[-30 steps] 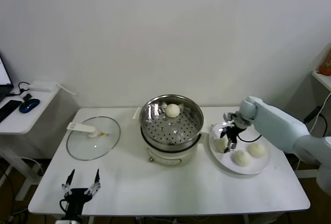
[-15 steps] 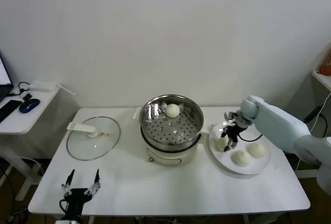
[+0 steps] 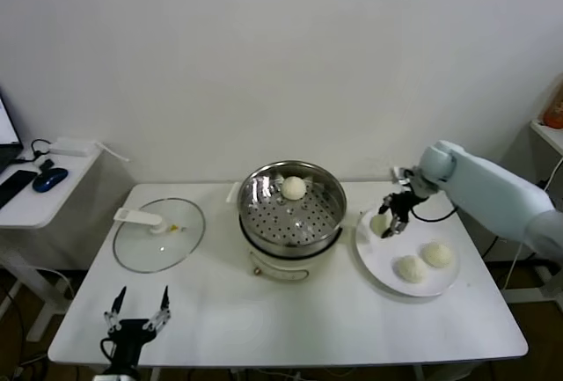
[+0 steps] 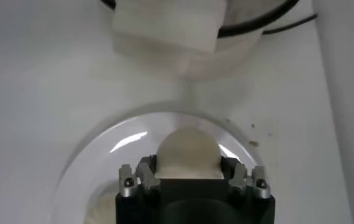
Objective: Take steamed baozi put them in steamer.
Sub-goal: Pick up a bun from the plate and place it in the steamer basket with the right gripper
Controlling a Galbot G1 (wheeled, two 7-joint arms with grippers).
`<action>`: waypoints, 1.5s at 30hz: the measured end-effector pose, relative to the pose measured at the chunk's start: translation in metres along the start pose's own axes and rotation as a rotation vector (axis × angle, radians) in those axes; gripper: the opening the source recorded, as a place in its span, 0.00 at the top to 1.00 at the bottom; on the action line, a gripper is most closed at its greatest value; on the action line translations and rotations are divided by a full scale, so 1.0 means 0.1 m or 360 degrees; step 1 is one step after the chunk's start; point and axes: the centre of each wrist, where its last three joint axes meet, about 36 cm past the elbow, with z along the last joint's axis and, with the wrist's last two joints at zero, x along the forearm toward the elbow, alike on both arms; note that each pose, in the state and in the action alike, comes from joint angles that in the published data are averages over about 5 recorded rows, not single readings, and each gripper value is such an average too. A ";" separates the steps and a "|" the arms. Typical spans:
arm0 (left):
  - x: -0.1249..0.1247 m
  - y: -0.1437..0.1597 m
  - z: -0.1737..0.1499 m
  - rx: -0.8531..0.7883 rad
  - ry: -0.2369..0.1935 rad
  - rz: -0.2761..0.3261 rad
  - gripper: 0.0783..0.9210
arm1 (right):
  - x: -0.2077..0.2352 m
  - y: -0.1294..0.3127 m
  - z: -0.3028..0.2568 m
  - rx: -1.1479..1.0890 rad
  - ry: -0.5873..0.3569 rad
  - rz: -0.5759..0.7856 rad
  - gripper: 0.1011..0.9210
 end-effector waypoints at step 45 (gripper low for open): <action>0.06 0.03 -0.17 -0.0035 -0.0098 0.0022 0.12 | -0.17 -0.20 -2.95 0.0382 -0.0156 -0.0146 0.29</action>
